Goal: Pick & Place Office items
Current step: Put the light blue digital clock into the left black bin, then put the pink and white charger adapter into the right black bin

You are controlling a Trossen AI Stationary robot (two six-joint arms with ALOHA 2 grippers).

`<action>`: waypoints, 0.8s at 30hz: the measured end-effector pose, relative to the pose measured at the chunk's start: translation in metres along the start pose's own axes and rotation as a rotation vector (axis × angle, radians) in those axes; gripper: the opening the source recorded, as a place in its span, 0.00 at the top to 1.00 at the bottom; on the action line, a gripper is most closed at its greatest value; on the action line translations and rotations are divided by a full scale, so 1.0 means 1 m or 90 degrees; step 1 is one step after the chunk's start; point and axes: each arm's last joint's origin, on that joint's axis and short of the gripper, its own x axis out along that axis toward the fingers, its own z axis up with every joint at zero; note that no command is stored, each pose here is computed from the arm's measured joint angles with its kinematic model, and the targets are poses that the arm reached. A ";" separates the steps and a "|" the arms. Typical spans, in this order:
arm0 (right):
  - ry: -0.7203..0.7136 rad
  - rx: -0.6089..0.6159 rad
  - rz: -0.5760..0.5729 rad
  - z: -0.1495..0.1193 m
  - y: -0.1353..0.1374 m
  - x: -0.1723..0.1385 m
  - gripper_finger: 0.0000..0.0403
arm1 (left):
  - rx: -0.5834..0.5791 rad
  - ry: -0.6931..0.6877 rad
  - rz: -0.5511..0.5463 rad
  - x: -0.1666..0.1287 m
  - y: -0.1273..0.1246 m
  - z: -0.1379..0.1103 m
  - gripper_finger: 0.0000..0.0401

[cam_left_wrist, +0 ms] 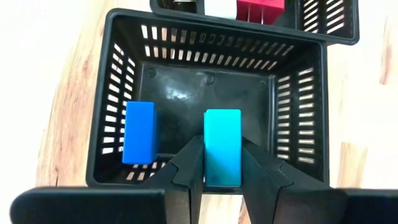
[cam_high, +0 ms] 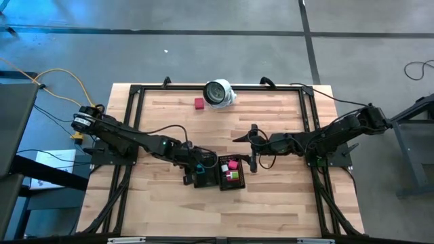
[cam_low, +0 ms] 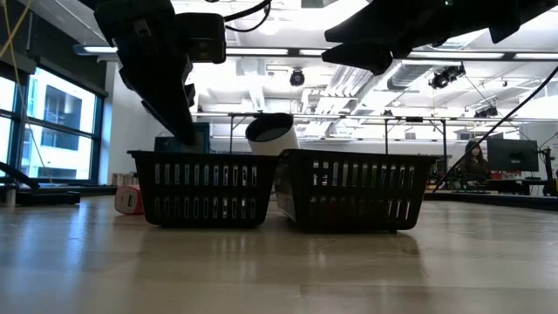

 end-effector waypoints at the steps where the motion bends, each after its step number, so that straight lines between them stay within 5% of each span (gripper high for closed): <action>1: 0.000 0.000 0.000 0.000 0.000 0.000 0.35 | 0.000 -0.001 0.000 0.000 0.000 0.000 0.80; 24: 0.002 0.005 0.017 0.000 0.001 0.000 0.35 | -0.010 0.001 -0.007 0.000 0.000 0.000 0.71</action>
